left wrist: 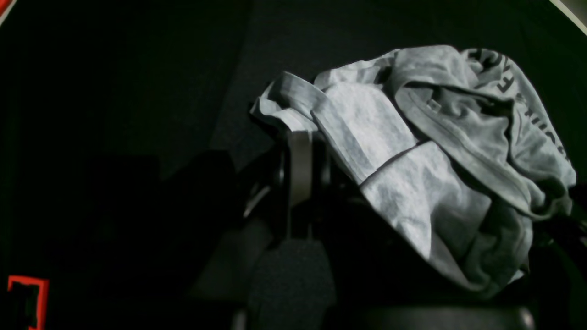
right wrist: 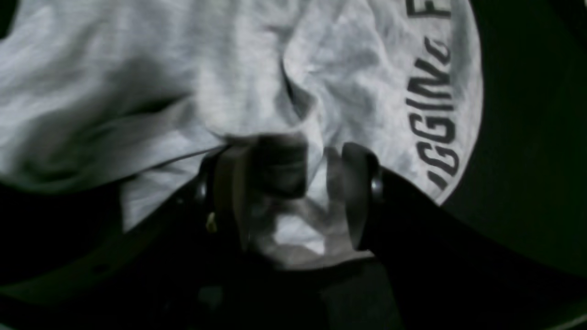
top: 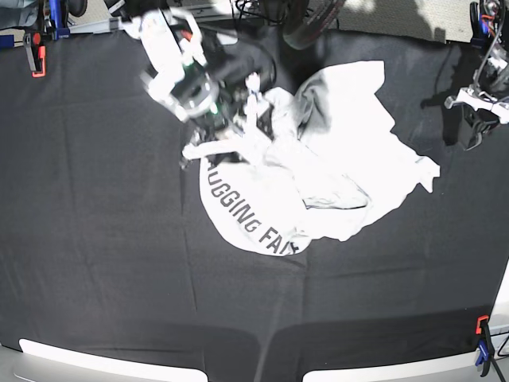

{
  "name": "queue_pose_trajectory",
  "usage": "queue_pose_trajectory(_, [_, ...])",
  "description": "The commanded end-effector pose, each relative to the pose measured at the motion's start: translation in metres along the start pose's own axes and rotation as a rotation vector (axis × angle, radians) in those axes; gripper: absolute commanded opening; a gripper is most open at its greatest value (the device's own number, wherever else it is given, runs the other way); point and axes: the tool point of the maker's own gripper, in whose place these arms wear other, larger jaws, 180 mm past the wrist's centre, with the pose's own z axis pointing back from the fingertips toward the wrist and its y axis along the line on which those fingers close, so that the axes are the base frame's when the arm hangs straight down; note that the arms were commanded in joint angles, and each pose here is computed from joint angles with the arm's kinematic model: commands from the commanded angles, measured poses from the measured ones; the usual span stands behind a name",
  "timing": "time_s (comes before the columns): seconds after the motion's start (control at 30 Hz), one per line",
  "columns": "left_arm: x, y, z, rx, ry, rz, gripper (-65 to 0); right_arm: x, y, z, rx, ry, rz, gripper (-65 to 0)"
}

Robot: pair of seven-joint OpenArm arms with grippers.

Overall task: Layout the t-shirt on the table in an organized manner, then fold the t-shirt properly
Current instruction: 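Lift and drag the grasped t-shirt away from the left arm, spreading it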

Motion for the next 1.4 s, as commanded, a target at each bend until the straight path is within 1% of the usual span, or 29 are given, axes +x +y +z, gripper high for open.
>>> queue_pose_trajectory(0.0, [0.013, -0.003, 0.001, -0.015, -0.041, -0.013, -65.0, 0.017, -0.005, -0.001, -0.013, -0.056, -0.004, -34.9])
queue_pose_trajectory(0.03, [0.013, -0.003, 0.001, -0.015, -0.041, -0.013, -65.0, 0.020, -0.004, -0.004, -0.012, -0.058, -0.011, -35.1])
queue_pose_trajectory(0.07, [0.013, -0.003, 0.001, -0.015, -0.041, -0.013, -65.0, 0.022, -0.003, -0.005, -0.009, -0.061, -0.018, -36.7])
queue_pose_trajectory(0.1, [0.013, -0.003, 0.001, -0.015, -0.041, -0.013, -65.0, 0.022, -0.002, -0.006, -0.007, -0.061, -0.024, -40.1])
queue_pose_trajectory(0.13, [0.013, -0.003, 0.001, -0.015, -0.041, -0.013, -65.0, 0.023, 0.000, -0.007, -0.005, -0.061, -0.029, -45.2])
queue_pose_trajectory(0.2, [0.013, -0.003, 0.001, -0.015, -0.041, -0.013, -65.0, 0.020, 0.000, -0.008, -0.004, -0.044, -0.033, -59.7])
queue_pose_trajectory(0.23, [0.013, -0.003, 0.001, -0.015, -0.041, -0.013, -65.0, 0.018, 0.000, -0.008, -0.007, -0.032, -0.030, -65.0])
queue_pose_trajectory(0.33, [0.013, -0.003, 0.001, -0.015, -0.041, -0.013, -65.0, 0.013, -0.008, -0.007, -0.052, 0.003, 0.028, -65.0])
queue_pose_trajectory(0.37, [0.012, -0.003, 0.001, -0.015, -0.041, -0.013, -65.0, 0.010, -0.013, -0.005, -0.074, 0.021, 0.050, -65.0])
queue_pose_trajectory(0.43, [0.013, -0.003, 0.001, -0.015, -0.041, -0.013, -65.0, 0.012, -0.022, 0.004, -0.111, 0.029, 0.070, -65.0])
queue_pose_trajectory(0.5, [0.013, -0.003, 0.001, -0.015, -0.041, -0.013, -65.0, 0.015, -0.031, 0.018, -0.145, 0.020, 0.078, -65.0])
queue_pose_trajectory(0.6, [0.013, -0.003, 0.001, -0.015, -0.041, -0.013, -65.0, 0.011, -0.054, 0.045, -0.220, 0.027, 0.089, -65.0])
queue_pose_trajectory(0.67, [0.013, -0.003, 0.001, -0.015, -0.041, -0.013, -65.0, -0.002, -0.073, 0.065, -0.281, 0.057, 0.092, -65.0])
queue_pose_trajectory(0.73, [0.013, -0.003, 0.001, -0.015, -0.041, -0.013, -65.0, -0.021, -0.093, 0.085, -0.346, 0.108, 0.091, -65.0])
queue_pose_trajectory(0.87, [0.013, -0.003, 0.001, -0.015, -0.041, -0.013, -65.0, -0.073, -0.136, 0.130, -0.478, 0.248, 0.056, -65.0])
queue_pose_trajectory(1.0, [0.013, -0.003, 0.001, -0.015, -0.041, -0.013, -65.0, -0.117, -0.179, 0.187, -0.634, 0.367, -0.004, -65.0])
queue_pose_trajectory(1.07, [0.013, -0.003, 0.001, -0.015, -0.042, -0.012, -65.0, -0.131, -0.198, 0.217, -0.713, 0.395, -0.046, -65.0])
queue_pose_trajectory(1.13, [0.013, -0.003, 0.001, -0.016, -0.042, -0.011, -65.0, -0.138, -0.216, 0.244, -0.789, 0.394, -0.097, -65.0])
queue_pose_trajectory(1.23, [0.014, -0.013, 0.002, -0.073, -0.049, 0.043, -65.0, -0.141, -0.234, 0.276, -0.881, 0.358, -0.172, -65.0])
queue_pose_trajectory(1.27, [0.014, -0.021, 0.002, -0.117, -0.045, 0.054, -65.0, -0.143, -0.239, 0.286, -0.910, 0.359, -0.182, -65.0])
queue_pose_trajectory(1.37, [0.011, -0.046, 0.007, -0.254, -0.031, 0.034, -65.0, -0.149, -0.251, 0.318, -1.008, 0.381, -0.195, -65.0])
